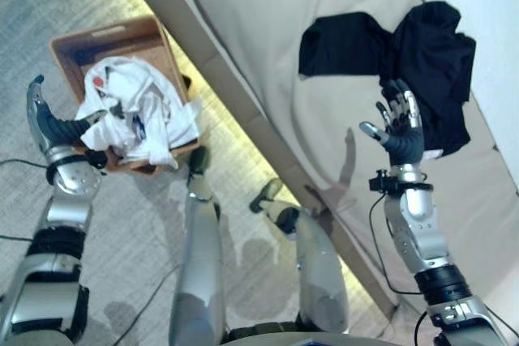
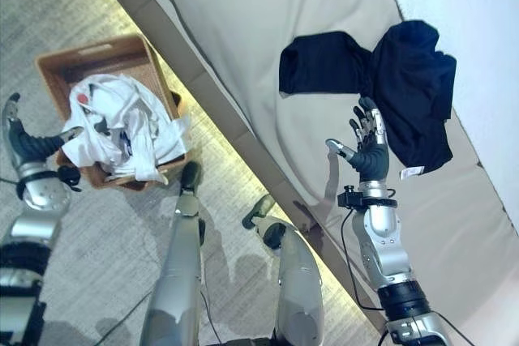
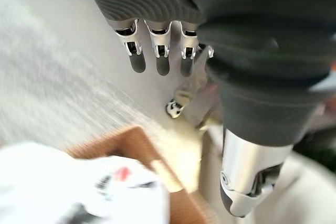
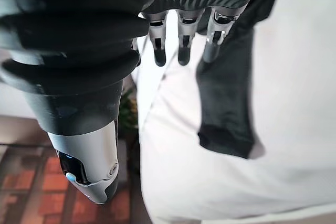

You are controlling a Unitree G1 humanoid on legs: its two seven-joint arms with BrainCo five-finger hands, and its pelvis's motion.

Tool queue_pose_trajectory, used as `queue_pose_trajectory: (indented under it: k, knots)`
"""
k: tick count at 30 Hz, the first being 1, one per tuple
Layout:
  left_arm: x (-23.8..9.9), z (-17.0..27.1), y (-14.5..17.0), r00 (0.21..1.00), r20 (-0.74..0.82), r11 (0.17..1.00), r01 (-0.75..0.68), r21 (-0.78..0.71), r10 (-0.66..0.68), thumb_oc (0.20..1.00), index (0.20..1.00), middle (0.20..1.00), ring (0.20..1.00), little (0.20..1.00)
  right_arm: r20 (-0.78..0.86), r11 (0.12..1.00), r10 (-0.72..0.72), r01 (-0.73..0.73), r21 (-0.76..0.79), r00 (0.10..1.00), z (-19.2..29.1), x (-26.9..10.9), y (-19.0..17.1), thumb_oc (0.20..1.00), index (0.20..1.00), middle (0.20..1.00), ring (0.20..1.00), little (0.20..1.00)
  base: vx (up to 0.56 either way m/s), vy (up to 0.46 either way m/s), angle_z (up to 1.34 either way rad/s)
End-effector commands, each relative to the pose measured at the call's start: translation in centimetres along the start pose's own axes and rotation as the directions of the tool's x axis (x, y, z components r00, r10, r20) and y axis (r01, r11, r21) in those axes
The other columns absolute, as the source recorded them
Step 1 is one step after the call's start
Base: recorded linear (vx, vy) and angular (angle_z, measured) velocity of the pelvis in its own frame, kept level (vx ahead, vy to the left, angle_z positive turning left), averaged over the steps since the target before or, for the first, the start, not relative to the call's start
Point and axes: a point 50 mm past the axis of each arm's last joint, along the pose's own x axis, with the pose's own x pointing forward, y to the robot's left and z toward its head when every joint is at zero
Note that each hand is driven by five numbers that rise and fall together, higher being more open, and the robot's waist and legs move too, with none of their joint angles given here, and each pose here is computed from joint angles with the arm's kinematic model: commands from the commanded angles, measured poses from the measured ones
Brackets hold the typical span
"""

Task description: Pick up clothes into the bucket

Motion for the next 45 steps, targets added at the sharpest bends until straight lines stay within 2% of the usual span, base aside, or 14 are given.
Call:
queue_pose_trajectory:
  k: [1,4,5,6,7,8,14,15,20,25,33,45]
  knots:
    - [-2.3,2.3,-3.7,0.991,0.075,0.931,0.133,-0.341,-0.114,1.0,1.0,1.0,1.0,1.0,0.036,0.988,-0.098,0.102,-0.119,0.994,0.7,0.1,-2.4,1.0,1.0,1.0,1.0,1.0,0.05,0.053,-0.13]
    - [-4.6,3.3,-6.1,0.962,0.113,0.855,0.273,-0.441,-0.249,1.0,1.0,1.0,1.0,1.0,-0.005,0.979,-0.102,0.099,-0.175,0.995,-0.2,0.0,-2.5,1.0,1.0,1.0,1.0,1.0,0.05,0.053,-0.18]
    - [-4.6,3.3,-6.1,0.961,0.113,0.854,0.275,-0.442,-0.251,1.0,1.0,1.0,1.0,1.0,-0.005,0.979,-0.102,0.1,-0.177,0.995,-0.2,0.0,-2.6,1.0,1.0,1.0,1.0,1.0,0.05,0.051,-0.3]
    - [-5.8,4.2,-7.4,0.928,0.16,0.79,0.372,-0.488,-0.337,1.0,1.0,1.0,1.0,1.0,-0.034,0.973,-0.097,0.088,-0.212,0.995,-0.9,0.1,-2.3,1.0,1.0,1.0,1.0,1.0,0.03,0.033,-0.25]
    - [-5.9,4.2,-7.4,0.927,0.16,0.789,0.372,-0.489,-0.338,1.0,1.0,1.0,1.0,1.0,-0.034,0.973,-0.097,0.088,-0.213,0.995,-0.9,0.1,-2.3,1.0,1.0,1.0,1.0,1.0,0.04,0.069,-0.39]
    - [-6.9,4.6,-8.4,0.893,0.186,0.744,0.445,-0.499,-0.41,1.0,1.0,1.0,1.0,1.0,-0.07,0.966,-0.085,0.065,-0.252,0.994,-1.7,0.3,-1.9,1.0,1.0,1.0,1.0,1.0,0.02,0.037,-0.34]
    - [-8.8,4.5,-10.1,0.838,0.18,0.655,0.521,-0.547,-0.515,1.0,1.0,1.0,1.0,1.0,-0.14,0.92,-0.057,-0.002,-0.393,0.989,-3.5,1.6,-0.8,1.0,1.0,1.0,1.0,1.0,-0.02,0.028,-0.48]
    - [-9.6,4.3,-10.7,0.808,0.179,0.627,0.556,-0.546,-0.561,1.0,1.0,1.0,1.0,1.0,-0.151,0.895,-0.049,-0.024,-0.445,0.987,-3.8,2.3,-0.4,1.0,1.0,1.0,1.0,1.0,0.0,0.021,-0.25]
    - [-10.3,4.0,-11.1,0.789,0.169,0.6,0.569,-0.562,-0.59,1.0,1.0,1.0,1.0,1.0,-0.138,0.871,-0.03,-0.042,-0.489,0.99,-3.6,3.8,0.7,1.0,1.0,1.0,1.0,1.0,-0.04,0.063,-0.38]
    - [-12.0,2.2,-11.2,0.766,0.095,0.588,0.561,-0.583,-0.636,1.0,1.0,1.0,1.0,1.0,-0.09,0.83,-0.01,-0.042,-0.557,0.996,-2.5,6.2,2.0,1.0,1.0,1.0,1.0,1.0,-0.06,0.048,-0.63]
    - [-12.0,3.1,-11.5,0.744,0.132,0.554,0.591,-0.586,-0.655,1.0,1.0,1.0,1.0,1.0,0.115,0.765,-0.093,0.145,-0.627,0.989,3.1,11.5,0.4,1.0,1.0,1.0,1.0,1.0,-0.09,0.006,-0.19]
    - [-12.9,4.4,-11.6,0.738,0.175,0.532,0.61,-0.587,-0.652,1.0,1.0,1.0,1.0,1.0,0.362,0.685,-0.149,0.36,-0.634,0.92,11.0,16.1,-0.9,1.0,1.0,1.0,1.0,1.0,-0.03,-0.023,0.03]
